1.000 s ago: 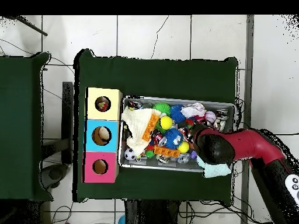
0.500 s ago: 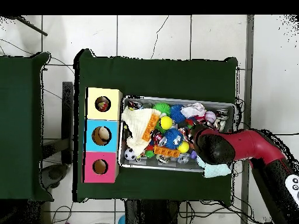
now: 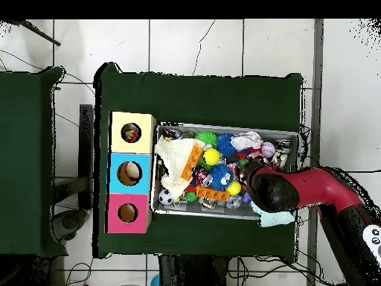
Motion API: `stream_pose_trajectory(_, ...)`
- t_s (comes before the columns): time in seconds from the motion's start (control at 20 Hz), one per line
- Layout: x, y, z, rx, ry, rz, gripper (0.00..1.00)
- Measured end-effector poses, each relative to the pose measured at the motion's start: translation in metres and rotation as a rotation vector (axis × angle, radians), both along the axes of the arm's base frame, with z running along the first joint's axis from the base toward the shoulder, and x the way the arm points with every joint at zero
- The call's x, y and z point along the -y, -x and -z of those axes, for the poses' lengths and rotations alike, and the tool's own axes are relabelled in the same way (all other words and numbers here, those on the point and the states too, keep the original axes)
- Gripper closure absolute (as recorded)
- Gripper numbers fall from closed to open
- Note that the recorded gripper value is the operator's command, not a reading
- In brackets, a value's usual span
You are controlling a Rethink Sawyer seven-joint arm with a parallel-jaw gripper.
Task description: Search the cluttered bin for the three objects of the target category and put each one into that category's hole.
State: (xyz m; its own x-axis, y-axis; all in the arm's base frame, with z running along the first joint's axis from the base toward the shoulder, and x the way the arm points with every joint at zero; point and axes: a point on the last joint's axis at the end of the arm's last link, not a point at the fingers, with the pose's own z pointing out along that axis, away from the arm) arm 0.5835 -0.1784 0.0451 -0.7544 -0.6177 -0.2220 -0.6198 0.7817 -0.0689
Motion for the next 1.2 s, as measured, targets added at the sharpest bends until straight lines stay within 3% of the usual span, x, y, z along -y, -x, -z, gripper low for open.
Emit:
stream_pose_trajectory(0.55,-0.006,0.016,0.006,-0.015,-0.011,-0.008,0.00)
stream_pose_trajectory(1.2,-0.008,0.018,0.007,-0.017,-0.012,-0.011,0.00)
